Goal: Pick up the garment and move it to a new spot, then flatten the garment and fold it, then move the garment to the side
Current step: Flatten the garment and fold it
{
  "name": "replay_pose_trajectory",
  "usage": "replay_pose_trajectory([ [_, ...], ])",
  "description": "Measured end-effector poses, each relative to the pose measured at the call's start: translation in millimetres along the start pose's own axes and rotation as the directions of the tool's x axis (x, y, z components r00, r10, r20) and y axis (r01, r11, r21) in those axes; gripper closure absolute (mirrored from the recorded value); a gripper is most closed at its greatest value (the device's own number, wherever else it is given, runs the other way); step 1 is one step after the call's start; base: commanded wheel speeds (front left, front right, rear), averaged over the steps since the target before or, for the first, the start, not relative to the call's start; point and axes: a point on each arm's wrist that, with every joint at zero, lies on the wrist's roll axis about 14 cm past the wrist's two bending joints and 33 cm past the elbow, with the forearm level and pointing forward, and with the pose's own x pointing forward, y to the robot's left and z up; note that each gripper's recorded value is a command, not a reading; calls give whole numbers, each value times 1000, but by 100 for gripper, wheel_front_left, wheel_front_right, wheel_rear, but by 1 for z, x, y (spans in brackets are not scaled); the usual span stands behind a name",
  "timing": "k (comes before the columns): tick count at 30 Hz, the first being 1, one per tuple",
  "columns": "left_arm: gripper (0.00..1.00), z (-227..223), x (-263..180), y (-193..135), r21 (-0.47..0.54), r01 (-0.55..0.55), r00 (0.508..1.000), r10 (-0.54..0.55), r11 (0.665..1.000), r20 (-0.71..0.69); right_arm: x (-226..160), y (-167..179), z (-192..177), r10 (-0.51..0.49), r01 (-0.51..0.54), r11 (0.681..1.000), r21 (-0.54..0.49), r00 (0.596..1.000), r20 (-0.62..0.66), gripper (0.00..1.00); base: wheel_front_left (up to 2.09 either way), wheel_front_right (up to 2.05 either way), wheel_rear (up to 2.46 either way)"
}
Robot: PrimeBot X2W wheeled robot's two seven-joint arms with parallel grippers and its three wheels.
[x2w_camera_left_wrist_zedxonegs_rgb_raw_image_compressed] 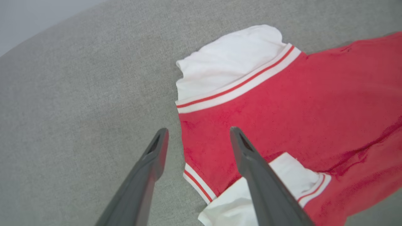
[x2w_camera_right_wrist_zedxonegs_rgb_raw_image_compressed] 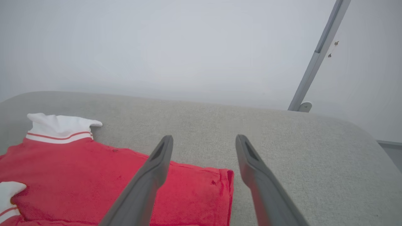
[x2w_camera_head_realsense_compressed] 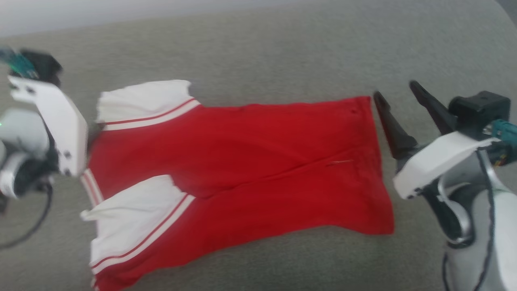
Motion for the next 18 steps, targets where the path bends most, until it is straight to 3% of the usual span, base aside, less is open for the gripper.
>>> replay_pose_trajectory([
  [3, 0, 22, 20, 2, 34, 3, 1000, -4, 999, 27, 3, -3, -2, -19, 18, 1000, 15, 999, 42, 0, 0, 0, 0],
  [10, 0, 48, 71, 2, 42, 26, 1000, -26, 999, 7, 4, -13, -35, -66, 67, 996, 52, 998, -12, 0, 0, 0, 0],
  [18, 0, 10, 119, 3, -32, 25, 973, -31, 999, -229, 5, -29, -64, -115, 120, 991, 62, 990, -84, 0, 0, 0, 0],
])
